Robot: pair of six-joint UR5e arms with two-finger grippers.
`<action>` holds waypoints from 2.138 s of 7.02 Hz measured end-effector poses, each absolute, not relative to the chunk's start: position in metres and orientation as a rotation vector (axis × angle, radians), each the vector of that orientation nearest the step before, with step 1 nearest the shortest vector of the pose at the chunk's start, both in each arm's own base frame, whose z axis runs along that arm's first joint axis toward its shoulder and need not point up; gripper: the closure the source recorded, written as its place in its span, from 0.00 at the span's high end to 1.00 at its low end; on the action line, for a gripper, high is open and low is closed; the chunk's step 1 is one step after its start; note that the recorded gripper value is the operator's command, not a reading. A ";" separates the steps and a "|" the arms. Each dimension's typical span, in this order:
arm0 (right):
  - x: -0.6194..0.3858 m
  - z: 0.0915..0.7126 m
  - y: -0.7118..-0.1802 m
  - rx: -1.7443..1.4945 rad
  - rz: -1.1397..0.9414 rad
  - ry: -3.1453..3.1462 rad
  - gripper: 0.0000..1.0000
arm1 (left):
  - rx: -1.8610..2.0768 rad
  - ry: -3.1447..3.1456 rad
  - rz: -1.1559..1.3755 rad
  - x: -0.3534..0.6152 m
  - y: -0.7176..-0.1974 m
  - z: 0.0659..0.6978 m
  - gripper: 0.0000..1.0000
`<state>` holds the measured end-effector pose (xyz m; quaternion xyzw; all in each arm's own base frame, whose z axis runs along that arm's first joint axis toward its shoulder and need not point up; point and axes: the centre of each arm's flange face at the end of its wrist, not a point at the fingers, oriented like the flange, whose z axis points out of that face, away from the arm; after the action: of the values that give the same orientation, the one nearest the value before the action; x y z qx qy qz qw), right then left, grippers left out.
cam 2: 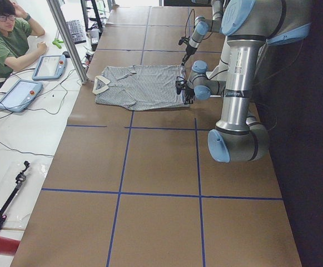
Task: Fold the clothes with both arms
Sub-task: 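Grasp the two hem corners with the left and right grippers, then lift the hem with both grippers and fold it up toward the collar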
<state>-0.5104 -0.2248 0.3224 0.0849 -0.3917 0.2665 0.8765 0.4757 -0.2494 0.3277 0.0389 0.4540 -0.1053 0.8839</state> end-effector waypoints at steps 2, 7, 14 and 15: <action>-0.456 0.288 -0.226 0.151 0.562 -0.846 0.00 | 0.048 0.959 -0.196 0.435 -0.237 0.279 0.00; -0.307 0.179 -0.226 0.043 0.504 -0.881 0.00 | 0.008 0.962 -0.124 0.326 -0.232 0.147 0.00; -0.398 0.206 -0.520 0.178 0.612 -0.820 0.00 | 0.270 0.764 -0.156 0.374 -0.472 0.207 0.00; -0.419 0.220 -0.549 0.181 0.621 -0.809 0.00 | 0.289 0.752 -0.161 0.385 -0.497 0.225 0.00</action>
<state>-0.4189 -0.5493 0.2196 0.0865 -0.3865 0.2969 0.8689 0.3854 -0.4965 0.2254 0.1407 0.3656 -0.0781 0.9168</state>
